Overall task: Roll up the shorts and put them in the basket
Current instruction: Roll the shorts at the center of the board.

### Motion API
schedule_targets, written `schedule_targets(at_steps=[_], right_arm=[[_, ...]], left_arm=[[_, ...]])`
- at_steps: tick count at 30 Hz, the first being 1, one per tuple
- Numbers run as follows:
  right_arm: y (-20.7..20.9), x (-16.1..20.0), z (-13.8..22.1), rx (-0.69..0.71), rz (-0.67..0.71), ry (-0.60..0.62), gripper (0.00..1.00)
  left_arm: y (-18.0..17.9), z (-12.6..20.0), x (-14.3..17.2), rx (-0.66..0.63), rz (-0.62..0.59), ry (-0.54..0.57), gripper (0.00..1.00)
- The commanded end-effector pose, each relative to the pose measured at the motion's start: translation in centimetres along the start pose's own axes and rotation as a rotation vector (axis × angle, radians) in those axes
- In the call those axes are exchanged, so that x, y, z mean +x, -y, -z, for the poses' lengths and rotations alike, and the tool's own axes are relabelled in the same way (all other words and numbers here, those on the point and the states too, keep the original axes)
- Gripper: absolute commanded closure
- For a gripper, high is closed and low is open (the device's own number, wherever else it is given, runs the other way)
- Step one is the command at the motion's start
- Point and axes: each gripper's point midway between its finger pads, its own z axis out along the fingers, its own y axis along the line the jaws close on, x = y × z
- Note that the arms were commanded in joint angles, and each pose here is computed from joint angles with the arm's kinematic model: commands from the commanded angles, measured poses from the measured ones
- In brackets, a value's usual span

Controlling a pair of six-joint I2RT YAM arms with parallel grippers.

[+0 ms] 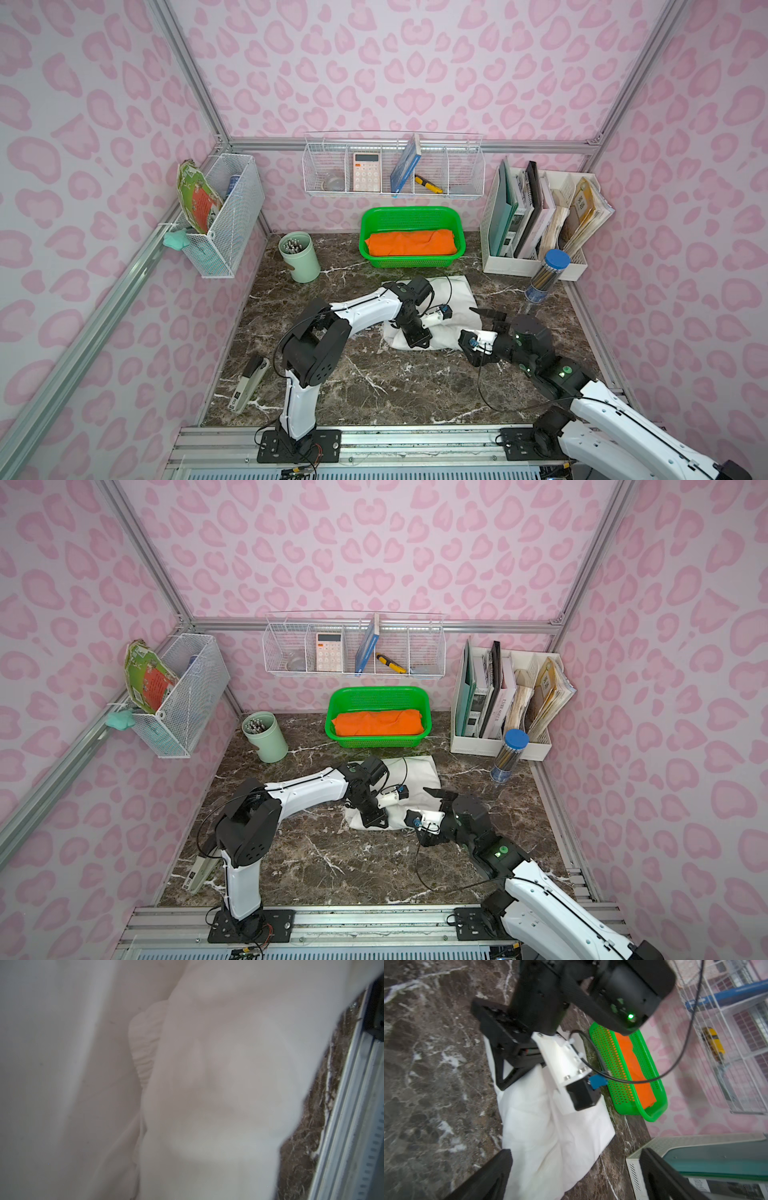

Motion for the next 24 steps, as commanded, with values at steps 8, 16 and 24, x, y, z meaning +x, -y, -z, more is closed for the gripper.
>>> schedule_targets(at_steps=[8, 16, 24], right_arm=[[-4.1, 0.9, -1.7, -0.058, 0.197, -0.067, 0.02], [-6.3, 2.1, -3.8, -0.119, 0.208, -0.083, 0.03], [-6.4, 3.5, -5.9, -0.112, 0.196, -0.145, 0.03]], left_arm=[[0.9, -0.2, 1.5, 0.189, 0.147, -0.022, 1.00], [-0.5, -0.5, 1.8, 0.210, 0.216, -0.004, 1.00], [-1.0, -0.7, 2.6, 0.214, 0.241, -0.027, 1.00]])
